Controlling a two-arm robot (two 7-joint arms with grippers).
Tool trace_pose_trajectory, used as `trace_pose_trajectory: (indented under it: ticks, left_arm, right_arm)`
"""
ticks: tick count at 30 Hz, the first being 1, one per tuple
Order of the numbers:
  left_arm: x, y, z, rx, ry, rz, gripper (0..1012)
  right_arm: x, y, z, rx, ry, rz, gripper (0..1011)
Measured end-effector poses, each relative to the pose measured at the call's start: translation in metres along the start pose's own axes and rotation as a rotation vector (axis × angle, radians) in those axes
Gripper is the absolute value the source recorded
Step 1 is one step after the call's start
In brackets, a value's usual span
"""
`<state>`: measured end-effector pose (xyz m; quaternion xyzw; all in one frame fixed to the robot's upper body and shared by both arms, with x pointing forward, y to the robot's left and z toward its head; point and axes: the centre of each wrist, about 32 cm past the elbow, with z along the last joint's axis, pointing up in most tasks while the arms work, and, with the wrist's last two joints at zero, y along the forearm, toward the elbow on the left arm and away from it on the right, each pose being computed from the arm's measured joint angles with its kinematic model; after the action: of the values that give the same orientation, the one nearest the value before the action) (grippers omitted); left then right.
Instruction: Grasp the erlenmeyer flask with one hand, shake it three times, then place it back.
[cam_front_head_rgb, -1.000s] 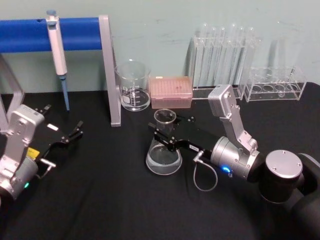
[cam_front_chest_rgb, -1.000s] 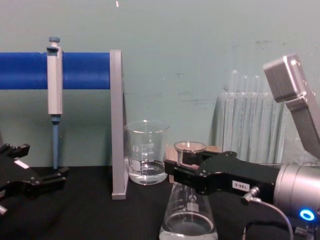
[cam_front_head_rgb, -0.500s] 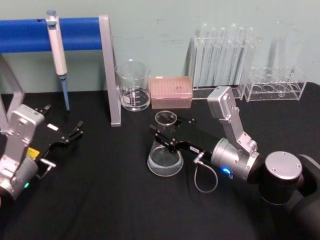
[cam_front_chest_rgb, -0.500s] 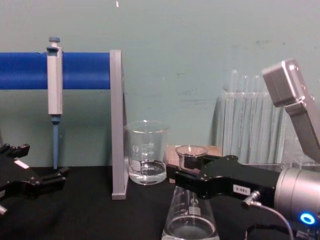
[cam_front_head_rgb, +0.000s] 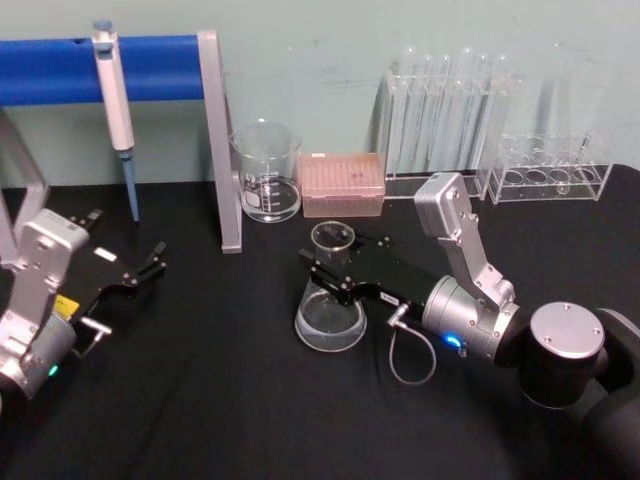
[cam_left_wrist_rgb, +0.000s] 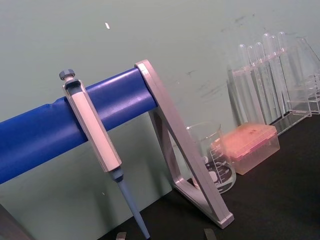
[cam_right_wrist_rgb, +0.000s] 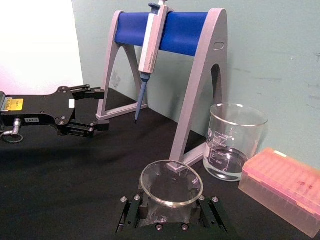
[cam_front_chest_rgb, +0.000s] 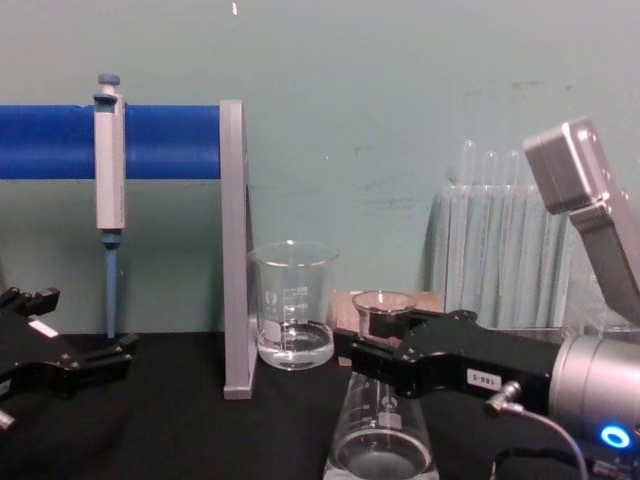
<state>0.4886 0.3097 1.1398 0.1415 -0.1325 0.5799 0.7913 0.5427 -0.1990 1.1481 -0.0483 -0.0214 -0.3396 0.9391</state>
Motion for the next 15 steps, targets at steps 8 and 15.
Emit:
trace_pose_trajectory:
  ticks: [8, 15]
  left_arm:
    - [0.0000, 0.0000, 0.0000, 0.000, 0.000, 0.000, 1001]
    - [0.0000, 0.0000, 0.0000, 0.000, 0.000, 0.000, 1001]
  right_arm:
    - [0.0001, 0.0000, 0.0001, 0.000, 0.000, 0.000, 572]
    - [0.0001, 0.0000, 0.0002, 0.000, 0.000, 0.001, 808]
